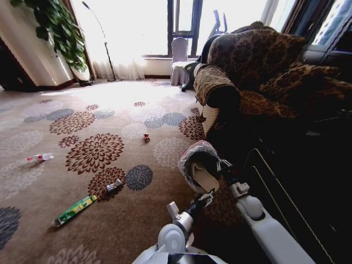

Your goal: Pick up the trash from the ground and place it into the trash bin.

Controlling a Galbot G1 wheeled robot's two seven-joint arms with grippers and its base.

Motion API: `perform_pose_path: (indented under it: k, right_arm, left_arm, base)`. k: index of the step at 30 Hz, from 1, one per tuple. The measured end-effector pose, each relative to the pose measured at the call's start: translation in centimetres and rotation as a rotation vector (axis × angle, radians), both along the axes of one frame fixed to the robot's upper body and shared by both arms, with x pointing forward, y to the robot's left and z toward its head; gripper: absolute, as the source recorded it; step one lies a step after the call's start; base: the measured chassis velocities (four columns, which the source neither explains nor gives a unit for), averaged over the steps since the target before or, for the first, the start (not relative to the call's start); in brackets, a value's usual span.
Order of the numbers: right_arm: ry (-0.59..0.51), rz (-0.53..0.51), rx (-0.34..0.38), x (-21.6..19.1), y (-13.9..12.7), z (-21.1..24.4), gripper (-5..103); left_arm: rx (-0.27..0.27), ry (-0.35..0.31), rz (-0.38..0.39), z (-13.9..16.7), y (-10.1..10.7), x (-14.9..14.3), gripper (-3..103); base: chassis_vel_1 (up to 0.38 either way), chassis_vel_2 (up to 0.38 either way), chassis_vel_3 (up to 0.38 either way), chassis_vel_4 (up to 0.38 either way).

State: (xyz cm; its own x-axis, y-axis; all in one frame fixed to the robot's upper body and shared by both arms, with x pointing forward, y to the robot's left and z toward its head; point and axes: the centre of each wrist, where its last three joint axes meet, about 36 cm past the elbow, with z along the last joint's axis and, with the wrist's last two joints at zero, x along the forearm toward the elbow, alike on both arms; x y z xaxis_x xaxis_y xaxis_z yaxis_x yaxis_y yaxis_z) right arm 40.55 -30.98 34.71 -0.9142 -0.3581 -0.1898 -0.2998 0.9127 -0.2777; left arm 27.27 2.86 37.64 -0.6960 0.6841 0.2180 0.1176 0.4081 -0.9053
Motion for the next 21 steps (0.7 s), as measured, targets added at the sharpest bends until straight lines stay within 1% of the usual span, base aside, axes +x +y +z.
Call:
perform_pose_path:
  k: [1, 2, 3, 4, 6, 7, 10, 11, 12, 14, 15, 16, 17, 18, 19, 20, 21]
  right_arm:
    - [0.001, 0.000, -0.001, 0.0, 0.0, 0.0, 0]
    - [0.001, 0.000, -0.001, 0.0, 0.0, 0.0, 0]
    - [0.001, -0.001, -0.002, 0.0, -0.1, 0.0, 0]
    - [0.001, -0.002, -0.004, 0.1, -0.2, 0.0, 0]
    - [-0.001, -0.007, -0.010, 0.5, -0.6, 0.0, 0]
    - [-0.001, -0.007, -0.010, 0.5, -0.6, 0.0, 0]
    - [-0.002, -0.013, -0.013, 1.1, -0.9, -0.1, 0]
    - [-0.002, -0.013, -0.013, 1.1, -0.9, -0.1, 0]
    - [-0.002, -0.013, -0.011, 1.3, -0.8, -0.2, 0]
    - [0.001, -0.010, -0.005, 1.4, -0.4, -0.4, 0]
    - [0.003, -0.007, -0.003, 1.3, -0.3, -0.5, 0]
    - [0.003, -0.007, -0.003, 1.3, -0.3, -0.5, 0]
    - [0.005, -0.006, -0.001, 1.3, -0.2, -0.6, 0]
    - [0.007, -0.005, 0.000, 1.2, -0.1, -0.7, 0]
    - [0.011, -0.003, 0.004, 1.0, 0.0, -0.8, 0]
    - [0.013, -0.002, 0.008, 0.9, 0.1, -0.8, 0]
    - [0.014, -0.001, 0.013, 0.8, 0.2, -0.8, 0]
  left_arm:
    - [-0.011, -0.010, -0.011, 0.1, 0.0, -0.2, 83]
    - [-0.011, -0.010, -0.011, 0.1, 0.0, -0.2, 83]
    - [-0.029, -0.030, -0.026, 0.3, 0.1, -0.4, 78]
    - [-0.033, -0.047, -0.037, 0.3, 0.3, -0.7, 78]
    - [-0.030, -0.141, -0.072, -0.1, 1.1, -1.7, 70]
    - [-0.030, -0.141, -0.072, -0.1, 1.1, -1.7, 70]
    - [0.003, -0.242, -0.094, -0.5, 1.7, -2.4, 58]
    - [0.003, -0.242, -0.094, -0.5, 1.7, -2.4, 58]
    - [0.013, -0.267, -0.091, -0.7, 1.8, -2.4, 58]
    - [0.039, -0.317, -0.078, -1.1, 2.1, -2.0, 51]
    - [0.046, -0.331, -0.074, -1.2, 2.2, -1.8, 46]
    - [0.046, -0.331, -0.074, -1.2, 2.2, -1.8, 46]
    - [0.052, -0.340, -0.071, -1.3, 2.2, -1.6, 43]
    - [0.060, -0.351, -0.069, -1.4, 2.3, -1.5, 43]
    - [0.084, -0.374, -0.062, -1.9, 2.4, -1.1, 35]
    - [0.098, -0.385, -0.057, -2.1, 2.5, -0.8, 35]
    - [0.112, -0.395, -0.050, -2.4, 2.7, -0.5, 31]
  base:
    - [0.000, 0.000, 0.000, 0.000]
    - [0.000, 0.000, 0.000, 0.000]
    - [0.000, 0.000, 0.000, 0.000]
    - [0.000, 0.000, 0.000, 0.000]
    - [0.000, 0.000, 0.000, 0.000]
    - [0.000, 0.000, 0.000, 0.000]
    - [0.000, 0.000, 0.000, 0.000]
    - [0.000, 0.000, 0.000, 0.000]
    - [0.000, 0.000, 0.000, 0.000]
    - [0.000, 0.000, 0.000, 0.000]
    - [0.000, 0.000, 0.000, 0.000]
    - [0.000, 0.000, 0.000, 0.000]
    - [0.000, 0.000, 0.000, 0.000]
    - [0.000, 0.000, 0.000, 0.000]
    - [0.000, 0.000, 0.000, 0.000]
    - [0.000, 0.000, 0.000, 0.000]
    - [0.000, 0.000, 0.000, 0.000]
